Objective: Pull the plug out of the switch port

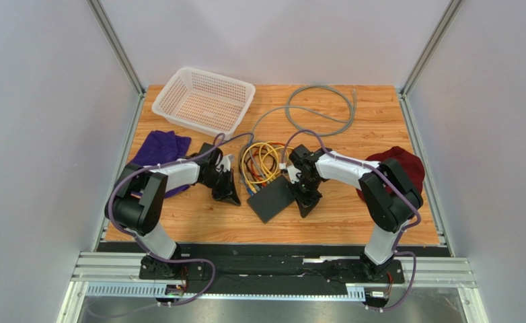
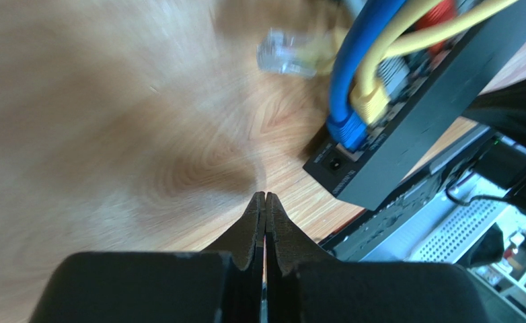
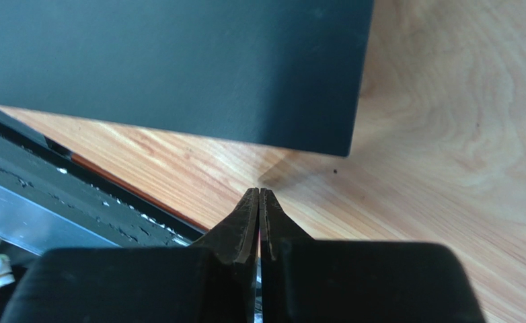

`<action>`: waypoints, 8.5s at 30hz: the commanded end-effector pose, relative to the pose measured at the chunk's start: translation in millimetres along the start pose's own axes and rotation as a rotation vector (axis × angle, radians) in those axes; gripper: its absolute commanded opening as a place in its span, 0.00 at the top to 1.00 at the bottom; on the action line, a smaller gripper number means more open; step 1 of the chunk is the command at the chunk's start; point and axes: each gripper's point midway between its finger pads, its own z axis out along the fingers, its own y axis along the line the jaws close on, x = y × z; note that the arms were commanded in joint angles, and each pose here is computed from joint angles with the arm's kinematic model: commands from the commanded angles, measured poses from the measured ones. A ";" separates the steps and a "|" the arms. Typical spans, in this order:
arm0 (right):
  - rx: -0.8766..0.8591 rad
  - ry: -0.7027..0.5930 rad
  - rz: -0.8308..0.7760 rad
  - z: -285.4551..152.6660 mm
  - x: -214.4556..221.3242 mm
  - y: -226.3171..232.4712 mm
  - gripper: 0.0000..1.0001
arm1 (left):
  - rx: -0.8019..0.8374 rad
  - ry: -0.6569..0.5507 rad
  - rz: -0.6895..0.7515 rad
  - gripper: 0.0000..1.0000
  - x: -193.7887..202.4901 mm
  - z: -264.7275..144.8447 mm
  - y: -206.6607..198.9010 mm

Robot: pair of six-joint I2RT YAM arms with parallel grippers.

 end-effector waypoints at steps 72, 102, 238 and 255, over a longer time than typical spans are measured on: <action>-0.340 -0.204 -0.196 -2.8 -169.1 0.9 0.70 | 0.258 -0.070 0.943 0.71 0.4 68.2 -121.2; 0.089 -0.483 -0.116 -152.3 -144.9 -28.8 0.39 | 0.294 -0.510 1.009 0.56 -135.9 -91.2 -203.1; -0.166 -0.439 -0.089 -20.9 -78.0 -24.4 0.65 | 0.512 0.331 0.633 1.00 -69.9 93.4 -129.8; -0.157 -0.437 -0.081 -20.2 -78.4 -26.2 0.65 | 0.533 0.333 0.663 1.00 -73.3 81.7 -134.8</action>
